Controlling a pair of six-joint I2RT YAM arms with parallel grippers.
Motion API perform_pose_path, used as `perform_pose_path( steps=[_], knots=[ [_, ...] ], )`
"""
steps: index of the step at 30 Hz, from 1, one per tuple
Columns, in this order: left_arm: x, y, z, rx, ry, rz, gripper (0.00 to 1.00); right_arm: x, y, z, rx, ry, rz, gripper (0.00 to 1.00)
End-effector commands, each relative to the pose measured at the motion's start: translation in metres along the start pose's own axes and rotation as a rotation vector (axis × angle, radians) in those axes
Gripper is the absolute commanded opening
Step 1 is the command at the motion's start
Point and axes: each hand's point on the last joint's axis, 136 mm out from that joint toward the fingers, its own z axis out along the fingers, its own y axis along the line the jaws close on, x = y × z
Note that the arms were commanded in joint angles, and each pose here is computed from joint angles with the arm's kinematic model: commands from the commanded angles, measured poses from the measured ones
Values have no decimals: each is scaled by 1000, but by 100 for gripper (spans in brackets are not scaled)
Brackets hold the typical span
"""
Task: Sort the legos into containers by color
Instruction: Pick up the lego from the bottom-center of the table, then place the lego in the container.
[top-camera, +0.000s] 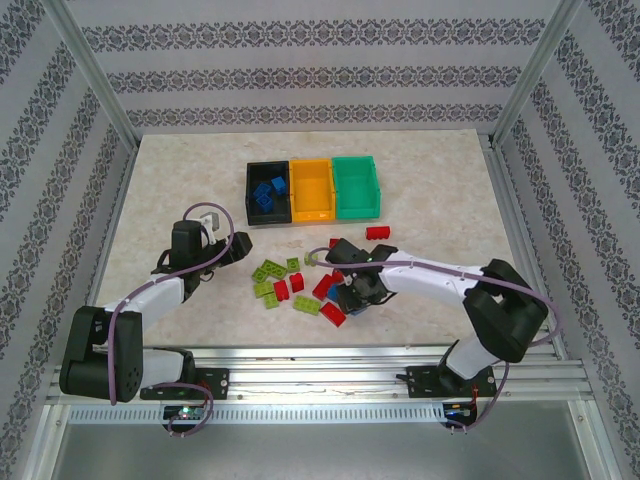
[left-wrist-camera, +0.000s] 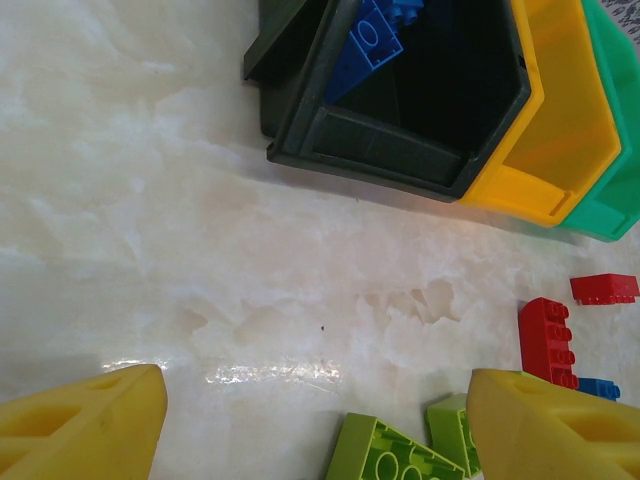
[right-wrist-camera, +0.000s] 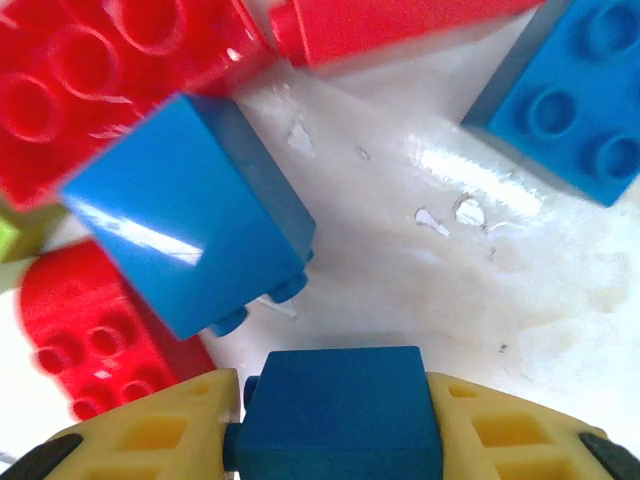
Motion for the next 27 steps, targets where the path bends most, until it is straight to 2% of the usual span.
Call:
perform_pose_path(
  steps=[1,10,18,20,23,24,27],
  knots=[
    [-8,-2,-2,18,-33,1,79,-39,12,-37,-36,-142,-22,38],
    [-10,-5,-5,26,-45,-1,79,-175,65,-56,-165,-361,-40,38],
    [-11,-2,-6,13,-44,7,79,-288,87,-54,-234,-461,-16,38],
    [-11,-3,-6,15,-44,11,79,-309,86,-56,-228,-480,-19,41],
    [-11,-2,-6,11,-43,11,79,-327,81,-51,-216,-475,-15,54],
    [-11,-2,-6,11,-43,12,79,-329,80,-50,-212,-471,-13,58],
    [-10,-3,-4,18,-34,3,79,-321,83,-52,-232,-461,-17,61]
  ],
)
